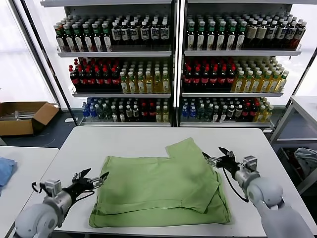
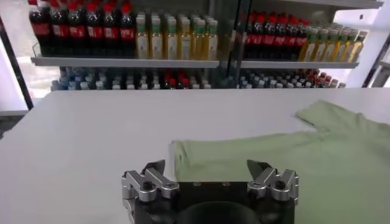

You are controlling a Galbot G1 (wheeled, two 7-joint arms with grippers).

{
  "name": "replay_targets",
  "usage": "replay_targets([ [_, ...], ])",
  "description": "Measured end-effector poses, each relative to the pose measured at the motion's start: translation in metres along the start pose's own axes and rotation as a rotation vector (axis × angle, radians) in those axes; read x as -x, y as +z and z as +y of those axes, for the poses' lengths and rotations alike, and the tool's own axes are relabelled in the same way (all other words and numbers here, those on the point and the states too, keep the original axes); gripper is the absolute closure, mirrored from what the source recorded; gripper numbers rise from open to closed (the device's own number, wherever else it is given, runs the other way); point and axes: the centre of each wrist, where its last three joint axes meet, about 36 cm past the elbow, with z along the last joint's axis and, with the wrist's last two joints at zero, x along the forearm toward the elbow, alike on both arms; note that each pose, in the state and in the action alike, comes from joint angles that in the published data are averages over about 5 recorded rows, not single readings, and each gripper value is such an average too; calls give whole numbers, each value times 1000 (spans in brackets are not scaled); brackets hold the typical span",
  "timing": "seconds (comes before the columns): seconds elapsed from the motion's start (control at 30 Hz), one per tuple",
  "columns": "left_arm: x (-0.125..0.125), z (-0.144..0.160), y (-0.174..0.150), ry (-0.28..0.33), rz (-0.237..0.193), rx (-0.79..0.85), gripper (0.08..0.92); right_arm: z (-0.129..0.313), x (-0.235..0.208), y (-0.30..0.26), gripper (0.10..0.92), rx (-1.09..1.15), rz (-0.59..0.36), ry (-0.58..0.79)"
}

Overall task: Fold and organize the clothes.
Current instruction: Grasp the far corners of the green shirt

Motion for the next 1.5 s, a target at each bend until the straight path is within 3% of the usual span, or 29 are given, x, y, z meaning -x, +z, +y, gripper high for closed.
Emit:
replay_targets([
  [0.4, 67, 31, -18, -10, 20, -44, 177, -1, 67, -19, 200, 18, 66, -25],
  [0.8, 101, 26, -12, -18, 45, -93, 177, 13, 92, -10, 224, 5, 136, -47],
  [1.07, 113, 16, -4, -7, 58, -114, 202, 22, 98, 0, 446, 13, 157, -54],
  [1.5, 118, 12, 10, 16, 79, -126, 567, 29, 98, 5, 818, 32, 158, -67],
])
